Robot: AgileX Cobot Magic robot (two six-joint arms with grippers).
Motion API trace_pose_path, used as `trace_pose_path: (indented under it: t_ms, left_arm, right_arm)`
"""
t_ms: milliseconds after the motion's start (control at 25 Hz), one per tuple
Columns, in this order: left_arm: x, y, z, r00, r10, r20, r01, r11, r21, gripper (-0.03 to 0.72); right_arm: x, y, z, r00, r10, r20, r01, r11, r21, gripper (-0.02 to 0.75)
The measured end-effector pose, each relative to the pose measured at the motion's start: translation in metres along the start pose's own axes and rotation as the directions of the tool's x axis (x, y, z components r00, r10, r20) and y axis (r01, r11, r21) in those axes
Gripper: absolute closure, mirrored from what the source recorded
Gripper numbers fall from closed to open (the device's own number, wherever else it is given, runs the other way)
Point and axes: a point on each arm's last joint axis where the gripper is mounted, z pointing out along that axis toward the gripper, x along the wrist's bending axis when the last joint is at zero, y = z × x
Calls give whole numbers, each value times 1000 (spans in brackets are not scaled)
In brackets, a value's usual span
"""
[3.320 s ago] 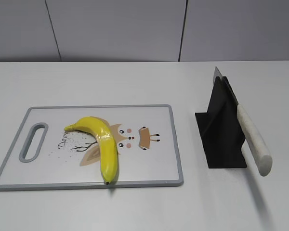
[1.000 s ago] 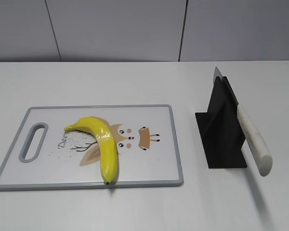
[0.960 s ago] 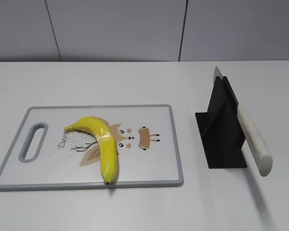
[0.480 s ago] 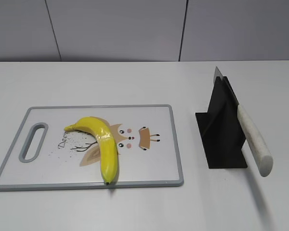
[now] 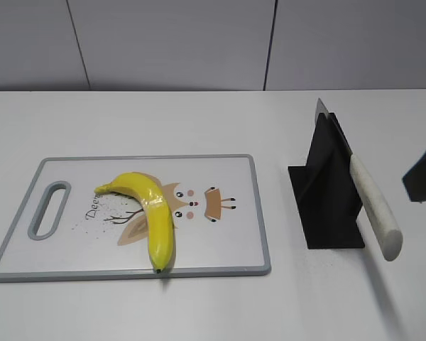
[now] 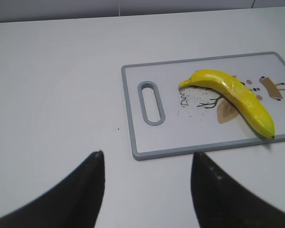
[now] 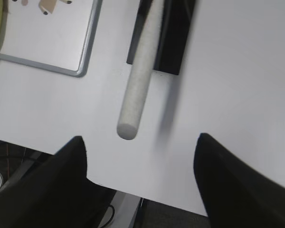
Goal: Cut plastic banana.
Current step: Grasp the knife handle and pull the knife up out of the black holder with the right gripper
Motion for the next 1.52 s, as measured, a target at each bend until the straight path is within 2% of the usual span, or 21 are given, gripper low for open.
trace_pose_path:
  t_ms: [80, 320, 480, 880, 1120, 1200, 1280, 1320, 1520]
  left_arm:
    - [0, 0, 0, 1000, 0, 0, 0, 1000, 0, 126]
    - [0, 0, 0, 1000, 0, 0, 0, 1000, 0, 126]
    - [0, 0, 0, 1000, 0, 0, 0, 1000, 0, 126]
    - [0, 0, 0, 1000, 0, 0, 0, 1000, 0, 126]
    - [0, 0, 0, 1000, 0, 0, 0, 1000, 0, 126]
    - [0, 0, 0, 1000, 0, 0, 0, 1000, 0, 126]
    - [0, 0, 0, 1000, 0, 0, 0, 1000, 0, 126]
    - [0, 0, 0, 1000, 0, 0, 0, 1000, 0, 126]
    - [0, 0, 0, 1000, 0, 0, 0, 1000, 0, 126]
  right_arm:
    - [8, 9, 10, 1000, -6, 2, 6, 999, 39, 180]
    - [8, 28, 56, 989, 74, 126, -92, 985, 148, 180]
    - [13, 36, 86, 987, 108, 122, -128, 977, 170, 180]
    - [10, 38, 128, 976, 85, 199, -133, 961, 243, 190]
    - [9, 36, 146, 971, 73, 226, -139, 946, 293, 275]
    - [8, 36, 146, 969, 88, 231, -155, 944, 290, 366]
    - [8, 36, 146, 967, 99, 235, -166, 943, 289, 513]
    - [8, 35, 146, 964, 108, 242, -178, 940, 290, 549]
    - [7, 36, 146, 963, 115, 243, -186, 939, 289, 549]
